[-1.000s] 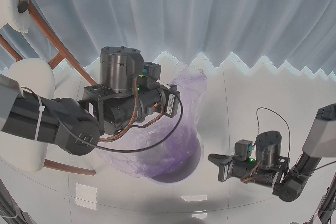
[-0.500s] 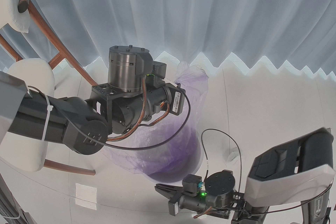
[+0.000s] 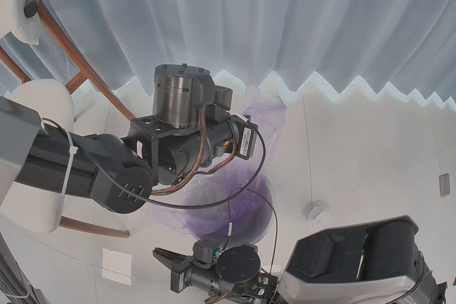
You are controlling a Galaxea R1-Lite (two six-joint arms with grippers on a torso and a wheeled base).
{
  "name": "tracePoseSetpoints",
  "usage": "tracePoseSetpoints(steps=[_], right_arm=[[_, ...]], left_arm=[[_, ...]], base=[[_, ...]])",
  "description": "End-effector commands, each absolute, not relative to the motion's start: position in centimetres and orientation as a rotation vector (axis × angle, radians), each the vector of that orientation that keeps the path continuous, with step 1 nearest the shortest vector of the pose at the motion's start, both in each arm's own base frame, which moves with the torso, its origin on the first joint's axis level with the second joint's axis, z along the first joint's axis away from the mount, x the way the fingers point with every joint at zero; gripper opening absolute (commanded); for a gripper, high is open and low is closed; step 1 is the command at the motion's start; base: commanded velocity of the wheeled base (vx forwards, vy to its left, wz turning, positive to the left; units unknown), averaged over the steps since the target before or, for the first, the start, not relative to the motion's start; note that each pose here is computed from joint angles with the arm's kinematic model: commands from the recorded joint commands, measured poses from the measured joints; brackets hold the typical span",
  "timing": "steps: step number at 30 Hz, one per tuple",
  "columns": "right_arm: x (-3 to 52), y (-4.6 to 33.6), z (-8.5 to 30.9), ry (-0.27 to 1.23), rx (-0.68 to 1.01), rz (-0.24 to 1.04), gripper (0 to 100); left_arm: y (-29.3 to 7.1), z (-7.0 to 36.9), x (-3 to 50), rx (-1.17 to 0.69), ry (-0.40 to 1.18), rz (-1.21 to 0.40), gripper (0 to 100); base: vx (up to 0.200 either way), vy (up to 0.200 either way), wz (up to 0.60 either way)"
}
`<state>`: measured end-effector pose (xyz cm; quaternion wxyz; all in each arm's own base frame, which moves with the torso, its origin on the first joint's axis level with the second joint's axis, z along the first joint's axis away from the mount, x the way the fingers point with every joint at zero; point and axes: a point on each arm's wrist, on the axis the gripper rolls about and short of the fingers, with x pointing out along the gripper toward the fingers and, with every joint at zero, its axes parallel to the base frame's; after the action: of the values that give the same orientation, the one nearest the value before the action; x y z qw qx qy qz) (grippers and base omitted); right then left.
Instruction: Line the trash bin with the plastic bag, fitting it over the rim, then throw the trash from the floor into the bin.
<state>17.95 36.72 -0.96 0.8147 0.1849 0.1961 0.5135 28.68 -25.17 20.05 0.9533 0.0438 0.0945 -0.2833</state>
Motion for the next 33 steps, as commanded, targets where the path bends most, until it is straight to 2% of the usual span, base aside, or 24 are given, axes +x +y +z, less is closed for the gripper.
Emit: tracePoseSetpoints(steps=[1,8,13,16,18,23,28,33], right_arm=[[16.9,40.1,-3.7,0.434,0.394,1.103,0],[19.7,43.6,-4.3,0.311,0.472,1.015,0],[21.5,44.4,-3.9,0.262,0.503,0.931,0],[22.5,43.9,-4.0,0.258,0.499,0.89,0],[25.0,42.4,-4.2,0.245,0.494,0.788,0],[29.3,39.8,-2.1,0.183,0.526,0.686,0],[31.3,37.9,0.5,0.136,0.551,0.641,0],[30.7,36.8,0.7,0.163,0.532,0.629,0]], left_arm=[[-24.8,20.2,28.9,0.091,0.188,-0.566,0],[-24.8,20.3,28.8,0.089,0.184,-0.567,0],[-24.7,20.5,28.6,0.086,0.181,-0.567,0],[-24.7,20.6,28.6,0.086,0.18,-0.567,0],[-24.5,20.9,28.4,0.082,0.173,-0.568,0],[-24.4,21.0,28.3,0.081,0.17,-0.568,0],[-24.4,21.1,28.2,0.08,0.169,-0.568,0],[-24.6,20.9,28.2,0.084,0.175,-0.574,0]], base=[[0.0,0.0,0.0],[0.0,0.0,0.0],[0.0,0.0,0.0],[0.0,0.0,0.0],[0.0,0.0,0.0],[0.0,0.0,0.0],[0.0,0.0,0.0],[0.0,0.0,0.0]])
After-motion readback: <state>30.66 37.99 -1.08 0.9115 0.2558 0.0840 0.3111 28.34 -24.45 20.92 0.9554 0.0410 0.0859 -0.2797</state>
